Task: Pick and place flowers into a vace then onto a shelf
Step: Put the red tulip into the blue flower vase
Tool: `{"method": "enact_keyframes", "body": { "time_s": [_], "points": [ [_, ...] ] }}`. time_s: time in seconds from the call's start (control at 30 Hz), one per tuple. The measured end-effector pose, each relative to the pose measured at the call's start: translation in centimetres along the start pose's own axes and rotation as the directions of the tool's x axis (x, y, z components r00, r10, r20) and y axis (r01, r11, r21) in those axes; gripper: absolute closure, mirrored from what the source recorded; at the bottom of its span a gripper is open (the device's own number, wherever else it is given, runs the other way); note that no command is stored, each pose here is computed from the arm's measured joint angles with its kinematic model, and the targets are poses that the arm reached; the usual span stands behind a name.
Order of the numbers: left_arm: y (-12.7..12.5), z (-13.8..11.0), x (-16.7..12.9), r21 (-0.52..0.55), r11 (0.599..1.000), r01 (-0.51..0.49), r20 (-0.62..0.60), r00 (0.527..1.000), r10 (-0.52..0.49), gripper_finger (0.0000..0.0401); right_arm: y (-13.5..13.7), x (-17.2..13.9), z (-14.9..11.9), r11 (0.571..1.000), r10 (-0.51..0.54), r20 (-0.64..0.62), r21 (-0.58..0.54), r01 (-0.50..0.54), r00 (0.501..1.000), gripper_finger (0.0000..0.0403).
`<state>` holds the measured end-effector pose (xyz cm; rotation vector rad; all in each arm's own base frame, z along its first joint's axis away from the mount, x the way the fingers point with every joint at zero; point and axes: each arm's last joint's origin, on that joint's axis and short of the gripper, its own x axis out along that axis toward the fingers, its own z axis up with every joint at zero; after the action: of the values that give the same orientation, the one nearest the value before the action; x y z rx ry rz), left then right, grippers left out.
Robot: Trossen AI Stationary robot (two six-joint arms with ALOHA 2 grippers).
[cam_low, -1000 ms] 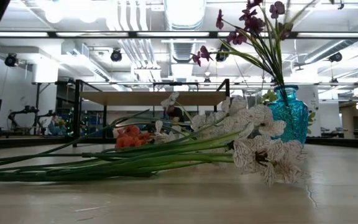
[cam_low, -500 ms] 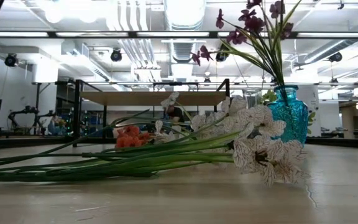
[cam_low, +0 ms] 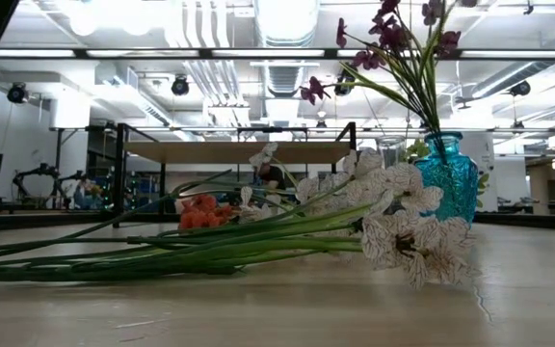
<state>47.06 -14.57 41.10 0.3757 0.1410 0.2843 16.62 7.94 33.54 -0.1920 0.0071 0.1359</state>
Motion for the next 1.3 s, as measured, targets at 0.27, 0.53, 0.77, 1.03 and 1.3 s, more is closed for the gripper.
{"method": "enact_keyframes", "body": {
  "time_s": [0.27, 0.53, 0.77, 1.03, 1.3],
  "points": [
    [0.5, 0.8, -0.8, -0.004, 1.0, -0.025, 0.011, 1.0, 0.025, 0.0401, 0.0, -0.2, -0.3, 1.0, 0.008, -0.035, -0.004, -0.008, 0.999, 0.0367],
    [0.5, 0.9, -1.0, -0.026, 0.999, -0.042, -0.011, 0.999, 0.042, 0.0391, -0.3, -0.8, -0.2, 1.0, -0.003, -0.035, 0.001, 0.003, 0.999, 0.0393],
    [0.5, 0.7, -1.0, -0.022, 0.999, -0.038, -0.024, 0.999, 0.038, 0.0355, -0.5, -1.3, -0.1, 1.0, -0.016, -0.032, 0.015, 0.016, 0.999, 0.0394],
    [0.5, 0.6, -1.5, 0.008, 1.0, -0.015, -0.06, 0.998, 0.016, 0.0272, -1.2, -2.3, 0.6, 0.997, -0.072, 0.01, 0.039, 0.072, 0.997, 0.0395],
    [0.2, 2.3, -5.2, 0.056, 0.987, -0.148, -0.11, 0.982, 0.154, 0.0257, -1.9, -3.9, 0.9, 0.994, -0.1, 0.038, 0.058, 0.098, 0.994, 0.0395]
  ]
}}
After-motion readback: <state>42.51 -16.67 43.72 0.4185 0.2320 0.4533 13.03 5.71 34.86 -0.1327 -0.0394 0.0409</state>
